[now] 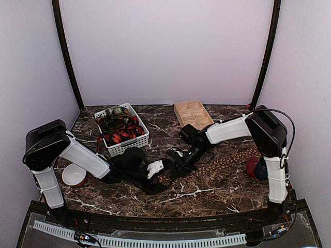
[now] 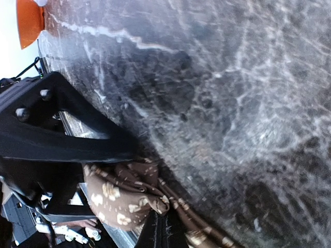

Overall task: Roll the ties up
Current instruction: Adjust the tie at the center of the board, then roll the tie at the center of the board.

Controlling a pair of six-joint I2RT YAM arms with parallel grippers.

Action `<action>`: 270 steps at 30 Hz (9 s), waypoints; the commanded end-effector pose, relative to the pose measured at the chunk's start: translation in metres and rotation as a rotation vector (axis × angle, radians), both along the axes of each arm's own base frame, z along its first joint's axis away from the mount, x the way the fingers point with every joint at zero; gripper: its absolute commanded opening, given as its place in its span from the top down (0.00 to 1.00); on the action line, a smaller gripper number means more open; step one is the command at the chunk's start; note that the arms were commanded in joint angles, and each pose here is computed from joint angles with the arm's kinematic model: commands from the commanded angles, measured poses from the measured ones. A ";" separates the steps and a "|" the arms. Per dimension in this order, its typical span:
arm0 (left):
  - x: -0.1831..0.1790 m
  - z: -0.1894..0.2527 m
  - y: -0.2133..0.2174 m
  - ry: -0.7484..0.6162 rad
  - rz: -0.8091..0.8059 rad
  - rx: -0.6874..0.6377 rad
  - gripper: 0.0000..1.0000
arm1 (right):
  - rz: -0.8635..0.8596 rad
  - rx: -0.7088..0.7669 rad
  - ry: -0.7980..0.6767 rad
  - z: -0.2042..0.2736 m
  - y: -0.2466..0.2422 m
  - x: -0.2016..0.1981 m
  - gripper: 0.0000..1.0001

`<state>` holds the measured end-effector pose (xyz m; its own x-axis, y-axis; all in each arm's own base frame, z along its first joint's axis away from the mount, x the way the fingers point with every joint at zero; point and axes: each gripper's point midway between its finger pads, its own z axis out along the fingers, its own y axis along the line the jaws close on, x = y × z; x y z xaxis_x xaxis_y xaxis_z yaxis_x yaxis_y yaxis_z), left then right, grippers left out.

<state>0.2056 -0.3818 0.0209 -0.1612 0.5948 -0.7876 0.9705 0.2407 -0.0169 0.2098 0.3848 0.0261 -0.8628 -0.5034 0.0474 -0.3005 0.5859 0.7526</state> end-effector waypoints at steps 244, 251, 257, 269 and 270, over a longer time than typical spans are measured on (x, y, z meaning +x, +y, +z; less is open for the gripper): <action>-0.023 -0.031 0.021 -0.018 0.169 0.037 0.64 | 0.033 0.165 0.025 0.028 0.026 -0.012 0.61; -0.022 -0.030 0.020 -0.018 0.170 0.034 0.63 | 0.034 0.133 0.031 0.016 0.025 -0.014 0.65; -0.023 -0.031 0.021 -0.012 0.168 0.036 0.64 | 0.044 0.124 0.025 0.011 0.028 -0.015 0.64; -0.023 -0.031 0.024 -0.020 0.177 0.040 0.63 | 0.051 0.103 0.012 0.012 0.016 -0.023 1.00; -0.022 -0.029 0.024 -0.026 0.178 0.033 0.60 | 0.049 0.096 0.013 0.009 0.014 -0.023 1.00</action>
<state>0.1961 -0.3760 0.0166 -0.2179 0.5057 -0.8347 0.9051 0.4247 0.0210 0.1922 0.4056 0.0334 -0.8403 -0.5418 0.0172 -0.2960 0.4852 0.8228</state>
